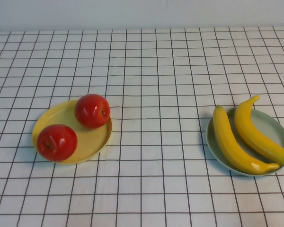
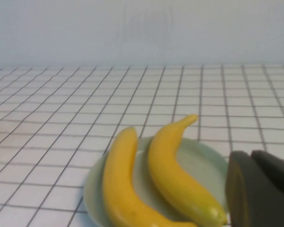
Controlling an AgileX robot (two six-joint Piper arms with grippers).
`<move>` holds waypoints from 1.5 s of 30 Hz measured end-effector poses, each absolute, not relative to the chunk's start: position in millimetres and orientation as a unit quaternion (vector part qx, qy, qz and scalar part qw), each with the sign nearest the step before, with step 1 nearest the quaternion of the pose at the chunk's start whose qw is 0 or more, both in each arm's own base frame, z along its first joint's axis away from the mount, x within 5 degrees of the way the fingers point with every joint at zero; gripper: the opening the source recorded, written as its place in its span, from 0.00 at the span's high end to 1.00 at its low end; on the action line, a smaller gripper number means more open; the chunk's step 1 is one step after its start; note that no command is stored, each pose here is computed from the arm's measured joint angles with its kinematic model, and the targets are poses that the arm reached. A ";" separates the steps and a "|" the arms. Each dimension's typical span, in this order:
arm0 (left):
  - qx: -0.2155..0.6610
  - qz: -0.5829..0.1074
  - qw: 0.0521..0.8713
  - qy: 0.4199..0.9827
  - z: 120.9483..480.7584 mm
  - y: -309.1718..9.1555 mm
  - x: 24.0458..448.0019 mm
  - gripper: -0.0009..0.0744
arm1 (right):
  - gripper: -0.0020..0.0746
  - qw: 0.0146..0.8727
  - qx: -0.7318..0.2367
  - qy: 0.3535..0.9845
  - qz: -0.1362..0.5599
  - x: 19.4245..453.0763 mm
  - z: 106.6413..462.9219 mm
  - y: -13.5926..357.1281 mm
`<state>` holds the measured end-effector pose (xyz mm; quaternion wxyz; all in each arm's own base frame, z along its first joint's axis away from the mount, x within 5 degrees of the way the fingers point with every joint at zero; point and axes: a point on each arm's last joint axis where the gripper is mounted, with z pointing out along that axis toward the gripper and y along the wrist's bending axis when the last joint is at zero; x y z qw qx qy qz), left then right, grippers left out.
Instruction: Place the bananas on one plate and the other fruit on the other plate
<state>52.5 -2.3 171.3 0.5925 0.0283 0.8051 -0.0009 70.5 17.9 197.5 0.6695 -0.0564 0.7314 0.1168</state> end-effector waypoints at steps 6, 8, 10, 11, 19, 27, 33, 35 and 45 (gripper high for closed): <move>0.028 -0.001 0.593 0.805 171.3 -2.3 52.5 0.99 | 0.99 0.676 0.001 0.733 0.075 69.8 197.0 7.6; 0.028 -0.001 0.593 0.805 171.3 -2.3 52.5 0.99 | 0.99 0.661 0.013 0.747 0.071 68.3 192.4 6.2; 0.028 -0.001 0.593 0.805 171.3 -2.3 52.5 0.99 | 0.99 0.644 0.027 0.761 0.073 64.6 187.7 5.2; 0.028 -0.001 0.593 0.805 171.3 -2.3 52.5 0.99 | 0.99 0.638 0.037 0.765 0.076 62.8 185.8 4.7; 0.028 -0.001 0.593 0.805 171.3 -2.3 52.5 0.99 | 0.99 0.606 0.094 0.787 0.060 53.9 175.0 -0.6; 0.028 -0.001 0.593 0.805 171.3 -2.3 52.5 0.99 | 0.99 0.604 0.049 0.795 0.041 53.7 174.1 1.6; 0.028 -0.001 0.593 0.805 171.3 -2.3 52.5 0.99 | 0.99 0.601 0.039 0.797 0.035 53.5 173.5 1.8; 0.028 -0.001 0.593 0.805 171.3 -2.3 52.5 0.99 | 0.99 0.601 0.039 0.798 0.036 53.5 173.4 1.8; 0.028 -0.001 0.593 0.805 171.3 -2.3 52.5 0.99 | 0.99 0.601 0.040 0.798 0.036 53.5 173.4 1.9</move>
